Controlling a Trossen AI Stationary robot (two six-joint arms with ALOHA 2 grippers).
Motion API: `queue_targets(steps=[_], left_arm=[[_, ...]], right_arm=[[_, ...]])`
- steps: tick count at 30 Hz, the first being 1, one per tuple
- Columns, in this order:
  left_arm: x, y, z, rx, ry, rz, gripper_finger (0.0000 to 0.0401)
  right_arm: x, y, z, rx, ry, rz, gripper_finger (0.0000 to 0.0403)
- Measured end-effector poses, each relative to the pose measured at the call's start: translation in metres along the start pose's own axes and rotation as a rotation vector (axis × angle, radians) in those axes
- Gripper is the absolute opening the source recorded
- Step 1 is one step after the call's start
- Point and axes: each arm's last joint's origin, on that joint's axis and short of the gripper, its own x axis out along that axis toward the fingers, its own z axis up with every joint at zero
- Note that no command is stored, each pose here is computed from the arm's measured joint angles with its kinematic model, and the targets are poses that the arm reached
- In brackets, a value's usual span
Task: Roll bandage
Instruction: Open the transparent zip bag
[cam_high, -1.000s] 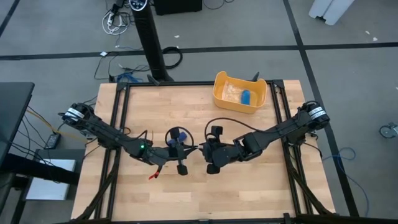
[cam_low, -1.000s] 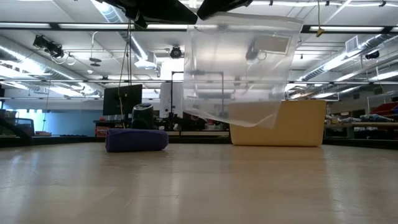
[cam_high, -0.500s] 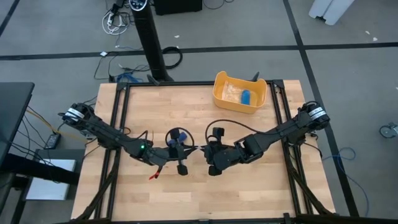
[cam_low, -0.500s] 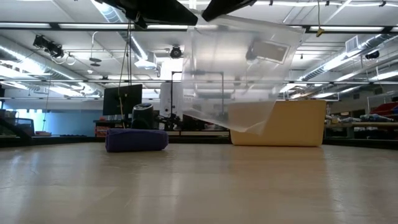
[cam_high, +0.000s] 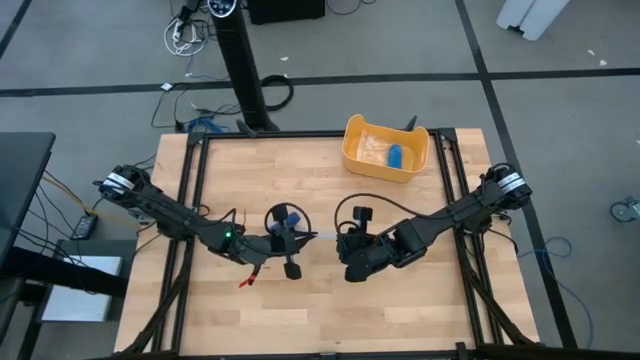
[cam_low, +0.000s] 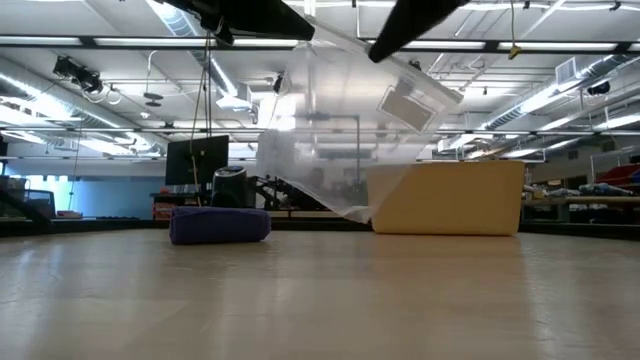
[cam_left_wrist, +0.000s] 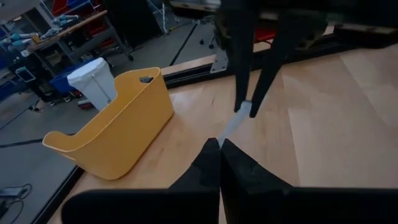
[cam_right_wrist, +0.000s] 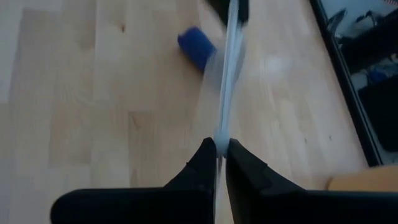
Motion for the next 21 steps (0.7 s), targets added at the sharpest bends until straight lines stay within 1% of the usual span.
queue_targets(steps=[7, 16, 21], left_arm=[[-0.009, 0.006, 0.007, -0.022, -0.009, -0.004, 0.0001], [-0.010, 0.007, 0.007, -0.024, -0.008, -0.005, 0.0001], [-0.010, 0.007, 0.007, -0.025, -0.009, -0.004, 0.0001]], right_arm=[[-0.003, 0.001, -0.012, 0.013, 0.093, -0.009, 0.0018], [-0.007, 0.003, -0.021, 0.032, 0.157, -0.018, 0.0018], [-0.010, 0.005, -0.026, 0.043, 0.192, -0.025, 0.0029]])
